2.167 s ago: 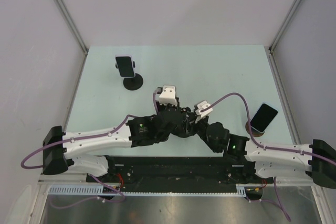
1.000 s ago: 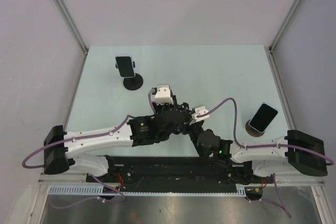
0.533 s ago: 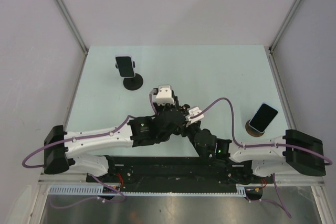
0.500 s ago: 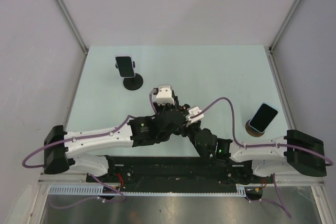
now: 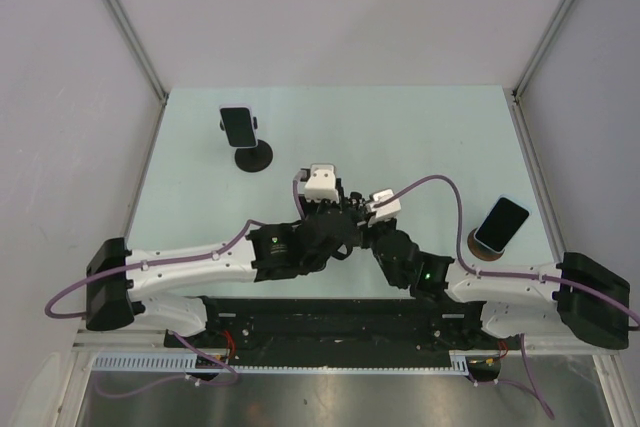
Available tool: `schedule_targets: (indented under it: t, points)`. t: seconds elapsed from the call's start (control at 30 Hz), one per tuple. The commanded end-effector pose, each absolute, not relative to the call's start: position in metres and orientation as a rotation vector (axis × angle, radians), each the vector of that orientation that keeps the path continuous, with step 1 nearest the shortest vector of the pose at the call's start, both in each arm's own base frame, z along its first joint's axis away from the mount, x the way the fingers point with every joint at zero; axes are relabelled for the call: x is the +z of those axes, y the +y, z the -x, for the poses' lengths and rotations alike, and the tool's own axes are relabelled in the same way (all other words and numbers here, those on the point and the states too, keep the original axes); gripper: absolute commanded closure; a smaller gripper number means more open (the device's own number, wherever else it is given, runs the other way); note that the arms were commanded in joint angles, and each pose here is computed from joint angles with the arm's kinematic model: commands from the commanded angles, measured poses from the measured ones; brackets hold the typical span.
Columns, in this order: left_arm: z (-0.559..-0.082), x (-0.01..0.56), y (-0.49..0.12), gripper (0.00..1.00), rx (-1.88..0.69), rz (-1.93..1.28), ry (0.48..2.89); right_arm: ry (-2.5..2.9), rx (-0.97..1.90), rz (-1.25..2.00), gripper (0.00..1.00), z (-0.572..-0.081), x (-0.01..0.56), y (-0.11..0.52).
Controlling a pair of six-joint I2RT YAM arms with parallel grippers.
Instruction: Remove the phone from the phone stand
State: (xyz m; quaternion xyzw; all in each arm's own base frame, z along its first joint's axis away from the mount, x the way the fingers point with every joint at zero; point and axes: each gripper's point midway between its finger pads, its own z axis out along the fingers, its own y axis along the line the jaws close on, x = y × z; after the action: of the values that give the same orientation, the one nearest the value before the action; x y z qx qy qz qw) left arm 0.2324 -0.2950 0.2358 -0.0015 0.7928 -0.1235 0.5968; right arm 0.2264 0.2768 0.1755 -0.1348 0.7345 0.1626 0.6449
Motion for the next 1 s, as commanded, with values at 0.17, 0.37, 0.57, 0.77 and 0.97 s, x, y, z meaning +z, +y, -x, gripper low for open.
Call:
schedule_targets:
  t: [0.17, 0.37, 0.57, 0.77, 0.97]
  points:
    - [-0.222, 0.285, -0.314, 1.0, -0.447, 0.049, 1.766, 1.682, 0.322, 0.209, 1.0, -0.243, 0.185, 0.247]
    - [-0.223, 0.289, -0.316, 1.0, -0.438, 0.038, 1.761, 1.663, 0.458, 0.315, 0.68, -0.223, 0.202, 0.258]
    - [-0.223, 0.293, -0.318, 1.0, -0.448, 0.044, 1.758, 1.645, 0.571, 0.389, 0.26, -0.205, 0.214, 0.263]
    - [-0.222, 0.296, -0.326, 1.0, -0.493, 0.055, 1.764, 1.603, 0.637, 0.444, 0.08, -0.201, 0.215, 0.284]
    - [-0.22, 0.297, -0.327, 1.0, -0.519, 0.065, 1.769, 1.596, 0.643, 0.457, 0.04, -0.197, 0.211, 0.295]
